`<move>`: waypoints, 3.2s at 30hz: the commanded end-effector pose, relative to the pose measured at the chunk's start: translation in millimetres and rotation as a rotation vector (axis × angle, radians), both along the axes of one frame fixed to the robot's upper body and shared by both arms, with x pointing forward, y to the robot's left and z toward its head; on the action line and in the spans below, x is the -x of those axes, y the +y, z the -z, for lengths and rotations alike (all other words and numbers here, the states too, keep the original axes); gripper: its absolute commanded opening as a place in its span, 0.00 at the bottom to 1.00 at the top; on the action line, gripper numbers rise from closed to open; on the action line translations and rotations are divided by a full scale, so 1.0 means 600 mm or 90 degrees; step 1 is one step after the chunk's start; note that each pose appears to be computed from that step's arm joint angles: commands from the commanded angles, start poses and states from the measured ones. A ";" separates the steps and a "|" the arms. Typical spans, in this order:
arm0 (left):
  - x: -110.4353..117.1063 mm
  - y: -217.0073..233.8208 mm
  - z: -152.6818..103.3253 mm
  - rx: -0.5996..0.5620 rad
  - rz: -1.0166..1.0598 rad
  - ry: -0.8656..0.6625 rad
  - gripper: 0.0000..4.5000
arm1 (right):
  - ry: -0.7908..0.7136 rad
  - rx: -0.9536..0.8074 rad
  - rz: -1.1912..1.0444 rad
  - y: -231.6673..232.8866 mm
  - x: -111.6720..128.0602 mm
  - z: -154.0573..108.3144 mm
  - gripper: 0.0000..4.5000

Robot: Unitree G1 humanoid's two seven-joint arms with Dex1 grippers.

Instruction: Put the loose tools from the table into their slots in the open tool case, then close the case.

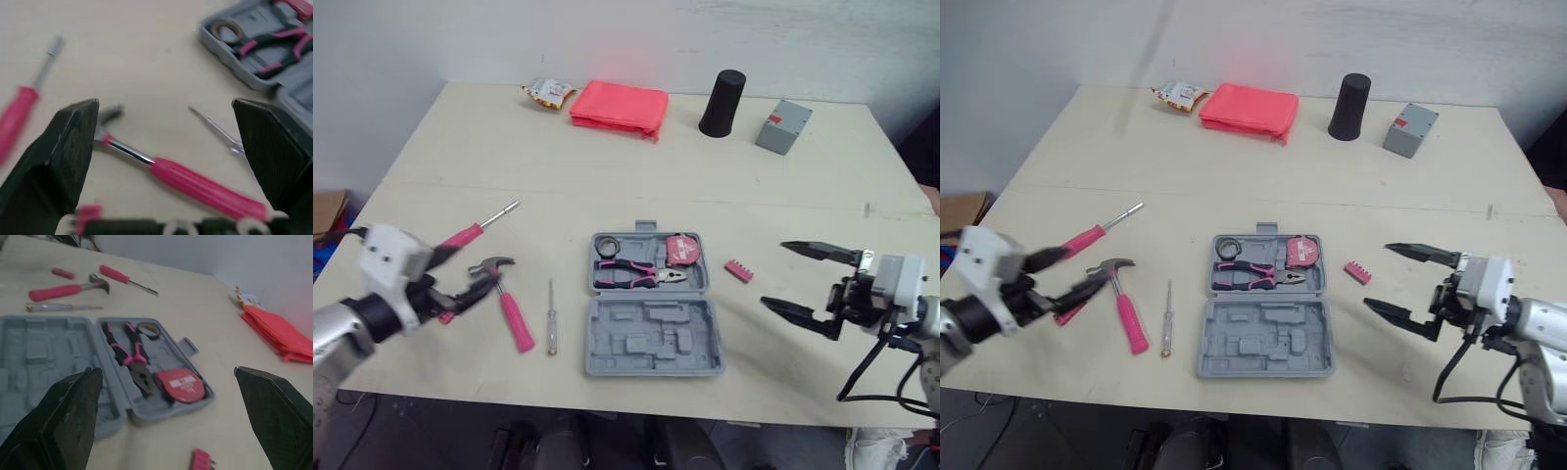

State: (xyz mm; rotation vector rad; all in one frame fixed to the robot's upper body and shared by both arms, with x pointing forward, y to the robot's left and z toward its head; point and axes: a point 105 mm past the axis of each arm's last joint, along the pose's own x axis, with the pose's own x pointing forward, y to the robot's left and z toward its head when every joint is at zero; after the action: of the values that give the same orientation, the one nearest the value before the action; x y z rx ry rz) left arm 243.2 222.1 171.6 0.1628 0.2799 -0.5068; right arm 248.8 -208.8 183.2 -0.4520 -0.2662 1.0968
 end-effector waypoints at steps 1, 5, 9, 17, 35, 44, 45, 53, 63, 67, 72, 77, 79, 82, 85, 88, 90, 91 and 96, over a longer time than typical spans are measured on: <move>0.027 -0.048 0.027 -0.039 0.018 0.094 0.98 | -0.033 -0.005 -0.047 0.014 0.011 -0.018 1.00; 0.032 -0.061 0.047 -0.055 -0.024 0.132 0.98 | -0.020 -0.002 -0.084 0.021 0.016 -0.012 1.00; 0.026 -0.087 0.069 -0.036 -0.070 0.142 0.98 | -0.023 -0.003 -0.100 0.027 0.015 -0.011 1.00; 0.018 -0.124 0.095 -0.042 -0.085 0.169 0.98 | -0.033 -0.011 -0.132 0.060 0.011 -0.028 1.00; 0.039 -0.116 0.163 -0.033 -0.144 0.275 0.61 | -0.035 -0.005 -0.143 0.072 0.017 -0.035 1.00; 0.010 -0.117 0.144 0.004 -0.166 0.245 0.01 | -0.032 -0.002 -0.115 0.063 0.015 -0.035 1.00; 0.002 -0.117 0.134 0.014 -0.168 0.226 0.01 | -0.031 -0.002 -0.113 0.064 0.014 -0.036 1.00; -0.043 -0.127 0.001 0.018 0.015 0.004 0.01 | -0.050 0.007 -0.084 0.066 0.007 -0.051 1.00; -0.050 -0.216 -0.033 -0.233 0.496 -0.073 0.01 | 0.007 0.061 0.005 0.019 0.011 -0.040 1.00; -0.033 -0.246 -0.006 -0.296 0.604 -0.007 0.01 | 0.031 0.058 0.019 0.015 0.019 -0.020 1.00; -0.038 -0.268 0.018 -0.377 0.615 0.045 0.01 | 0.038 0.044 0.035 0.012 0.030 0.000 1.00; -0.051 -0.293 0.029 -0.379 0.605 0.056 0.01 | 0.044 0.034 0.049 0.007 0.055 0.017 1.00; -0.053 -0.301 0.033 -0.379 0.602 0.064 0.01 | 0.046 0.035 0.051 0.007 0.062 0.022 1.00; -0.058 -0.310 0.039 -0.399 0.603 0.062 0.01 | 0.044 0.032 0.051 0.010 0.064 0.023 1.00; -0.063 -0.315 0.039 -0.422 0.606 0.057 0.01 | 0.041 0.031 0.049 0.013 0.065 0.022 1.00; -0.064 -0.313 0.039 -0.439 0.603 0.059 0.01 | 0.038 0.031 0.049 0.016 0.065 0.020 1.00; -0.065 -0.309 0.040 -0.443 0.597 0.064 0.01 | 0.038 0.032 0.049 0.017 0.067 0.021 1.00; -0.066 -0.307 0.042 -0.443 0.590 0.069 0.01 | 0.038 0.032 0.050 0.017 0.067 0.021 1.00; -0.067 -0.304 0.049 -0.450 0.575 0.078 0.01 | 0.033 0.033 0.049 0.018 0.068 0.020 1.00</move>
State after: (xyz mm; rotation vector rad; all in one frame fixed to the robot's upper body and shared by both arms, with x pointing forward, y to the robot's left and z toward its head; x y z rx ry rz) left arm 284.6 42.9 136.5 0.9458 0.5362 -1.3107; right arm 211.2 -201.4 161.3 -0.4403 -0.1227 1.0392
